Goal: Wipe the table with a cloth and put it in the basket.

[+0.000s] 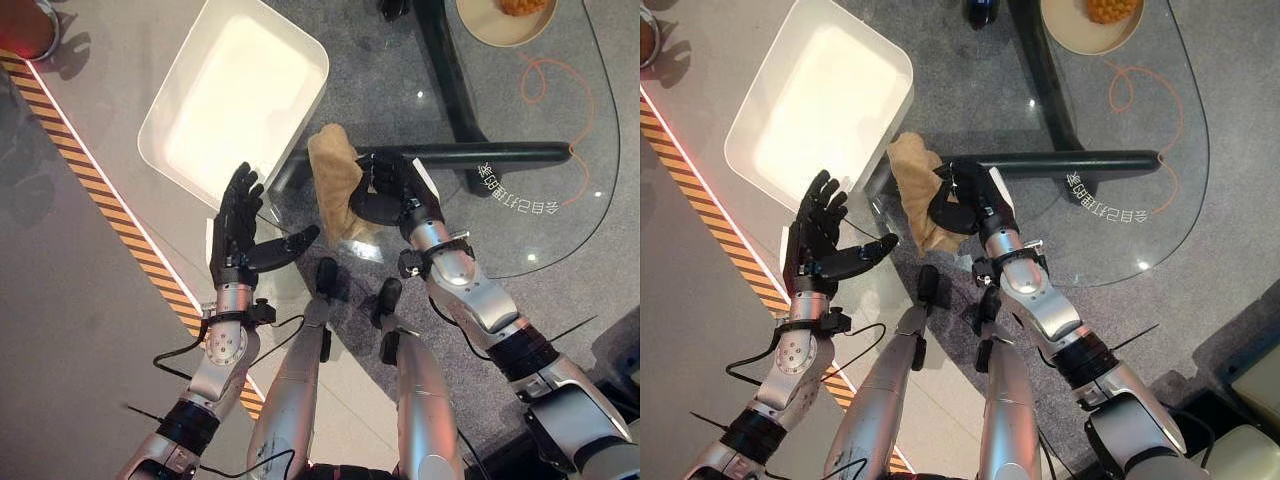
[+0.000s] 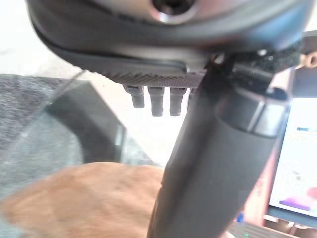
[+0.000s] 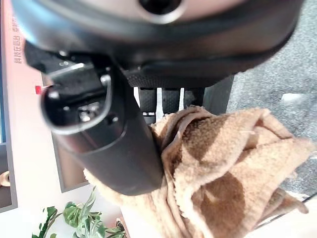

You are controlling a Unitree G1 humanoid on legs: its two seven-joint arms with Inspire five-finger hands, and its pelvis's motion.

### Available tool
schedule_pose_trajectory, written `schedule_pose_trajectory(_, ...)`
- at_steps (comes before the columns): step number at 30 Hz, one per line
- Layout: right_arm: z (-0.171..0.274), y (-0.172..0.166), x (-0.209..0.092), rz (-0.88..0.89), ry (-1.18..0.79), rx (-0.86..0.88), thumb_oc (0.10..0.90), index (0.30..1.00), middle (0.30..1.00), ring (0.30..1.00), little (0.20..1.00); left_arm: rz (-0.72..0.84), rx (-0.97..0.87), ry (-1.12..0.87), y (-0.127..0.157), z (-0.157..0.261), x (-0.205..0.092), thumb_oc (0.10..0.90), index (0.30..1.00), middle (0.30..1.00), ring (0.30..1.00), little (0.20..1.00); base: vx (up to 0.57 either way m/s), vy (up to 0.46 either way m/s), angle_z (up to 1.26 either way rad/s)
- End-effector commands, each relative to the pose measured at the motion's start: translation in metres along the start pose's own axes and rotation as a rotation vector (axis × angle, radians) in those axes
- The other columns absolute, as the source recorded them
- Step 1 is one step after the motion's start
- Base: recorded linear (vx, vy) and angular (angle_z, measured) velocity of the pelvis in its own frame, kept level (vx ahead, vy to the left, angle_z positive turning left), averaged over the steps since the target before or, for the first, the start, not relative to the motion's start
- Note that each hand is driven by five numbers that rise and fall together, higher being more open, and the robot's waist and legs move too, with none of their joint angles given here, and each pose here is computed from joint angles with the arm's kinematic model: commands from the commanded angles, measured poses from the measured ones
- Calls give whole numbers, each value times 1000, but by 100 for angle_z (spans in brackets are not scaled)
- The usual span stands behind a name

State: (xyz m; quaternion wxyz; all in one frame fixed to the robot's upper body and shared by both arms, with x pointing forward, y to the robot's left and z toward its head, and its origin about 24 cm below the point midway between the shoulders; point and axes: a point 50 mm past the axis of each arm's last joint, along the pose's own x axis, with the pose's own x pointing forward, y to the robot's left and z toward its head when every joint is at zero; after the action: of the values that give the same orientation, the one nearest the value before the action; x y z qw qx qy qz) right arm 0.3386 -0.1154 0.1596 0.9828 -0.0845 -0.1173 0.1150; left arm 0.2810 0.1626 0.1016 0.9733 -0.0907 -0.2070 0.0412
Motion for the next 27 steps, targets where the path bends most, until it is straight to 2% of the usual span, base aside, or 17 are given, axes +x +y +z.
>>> schedule_pose_trajectory(1, 76, 22, -6, 154, -365, 119, 100, 300, 300, 300, 200, -126, 9, -230, -17, 42, 3, 800, 900, 900, 900, 900, 0, 0, 0)
schedule_pose_trajectory(12, 90, 49, -12, 343, -395, 105, 100, 300, 300, 300, 200, -288, 17, -197, -41, 41, 7, 800, 900, 900, 900, 900, 0, 0, 0)
schedule_pose_trajectory(27, 116, 86, -21, 623, -443, 43, 100, 300, 300, 300, 200, -406, 53, -32, -47, 13, 8, 800, 900, 900, 900, 900, 1, 28, -1)
